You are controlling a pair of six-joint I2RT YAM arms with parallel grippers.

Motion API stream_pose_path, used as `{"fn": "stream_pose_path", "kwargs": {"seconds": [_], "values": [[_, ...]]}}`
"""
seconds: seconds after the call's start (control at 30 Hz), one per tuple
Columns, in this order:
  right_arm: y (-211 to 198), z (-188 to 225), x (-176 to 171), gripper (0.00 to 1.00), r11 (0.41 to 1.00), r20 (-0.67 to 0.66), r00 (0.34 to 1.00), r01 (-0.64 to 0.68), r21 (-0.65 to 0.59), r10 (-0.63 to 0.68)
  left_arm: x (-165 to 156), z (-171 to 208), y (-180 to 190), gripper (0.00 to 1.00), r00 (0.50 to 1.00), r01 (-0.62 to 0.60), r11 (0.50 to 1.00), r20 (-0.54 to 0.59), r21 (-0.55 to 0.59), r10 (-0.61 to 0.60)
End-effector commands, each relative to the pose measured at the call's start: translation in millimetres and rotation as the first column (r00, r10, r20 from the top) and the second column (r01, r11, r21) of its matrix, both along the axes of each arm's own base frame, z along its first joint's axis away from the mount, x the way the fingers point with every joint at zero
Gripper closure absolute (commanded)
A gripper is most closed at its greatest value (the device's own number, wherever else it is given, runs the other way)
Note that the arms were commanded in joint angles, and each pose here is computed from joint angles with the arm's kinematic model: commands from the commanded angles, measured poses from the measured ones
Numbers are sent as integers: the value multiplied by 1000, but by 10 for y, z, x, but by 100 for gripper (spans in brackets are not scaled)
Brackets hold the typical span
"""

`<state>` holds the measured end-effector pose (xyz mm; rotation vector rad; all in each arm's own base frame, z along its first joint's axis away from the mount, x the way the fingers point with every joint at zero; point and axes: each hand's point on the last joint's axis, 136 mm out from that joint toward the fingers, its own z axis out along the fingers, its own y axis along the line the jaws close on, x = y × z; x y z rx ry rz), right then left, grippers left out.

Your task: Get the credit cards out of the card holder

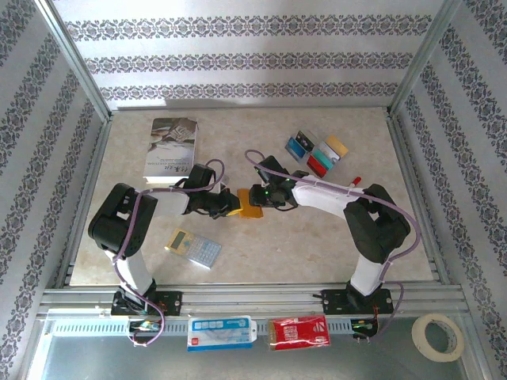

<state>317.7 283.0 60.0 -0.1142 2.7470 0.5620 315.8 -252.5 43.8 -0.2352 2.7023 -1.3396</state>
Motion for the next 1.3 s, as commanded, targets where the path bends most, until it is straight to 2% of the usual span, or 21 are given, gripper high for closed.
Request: {"fn": "stream_pose_path", "kwargs": {"seconds": [0.0,0.2,0.37,0.43,0.77,1.03,1.13,1.27], "values": [[43,-76,-48,60,998,-27,999,-40,-45,39,6,115,-60,88,999,16,999,42,-28,-15],[175,-106,-17,54,998,-56,997,-60,-19,59,-17,93,-53,92,999,22,1000,36,-22,-21],[145,-207,19,54,997,-71,996,-50,-62,45,-21,92,-42,100,999,18,1000,37,-19,-17],[113,-257,22,54,995,-80,996,-46,-93,38,-25,86,-38,100,999,17,1000,34,-17,-16],[-353,-313,44,61,957,-32,998,46,-288,-58,-26,29,13,100,1000,-4,1000,19,22,4],[-749,-219,100,72,915,66,982,187,-358,-175,-34,-33,41,100,1000,-9,999,1,48,9],[-737,-222,104,73,918,67,982,187,-350,-174,-34,-26,34,100,1000,-6,999,1,47,6],[-462,-236,85,73,962,31,994,113,-249,-109,-32,-12,27,100,1000,-3,999,0,39,3]]}}
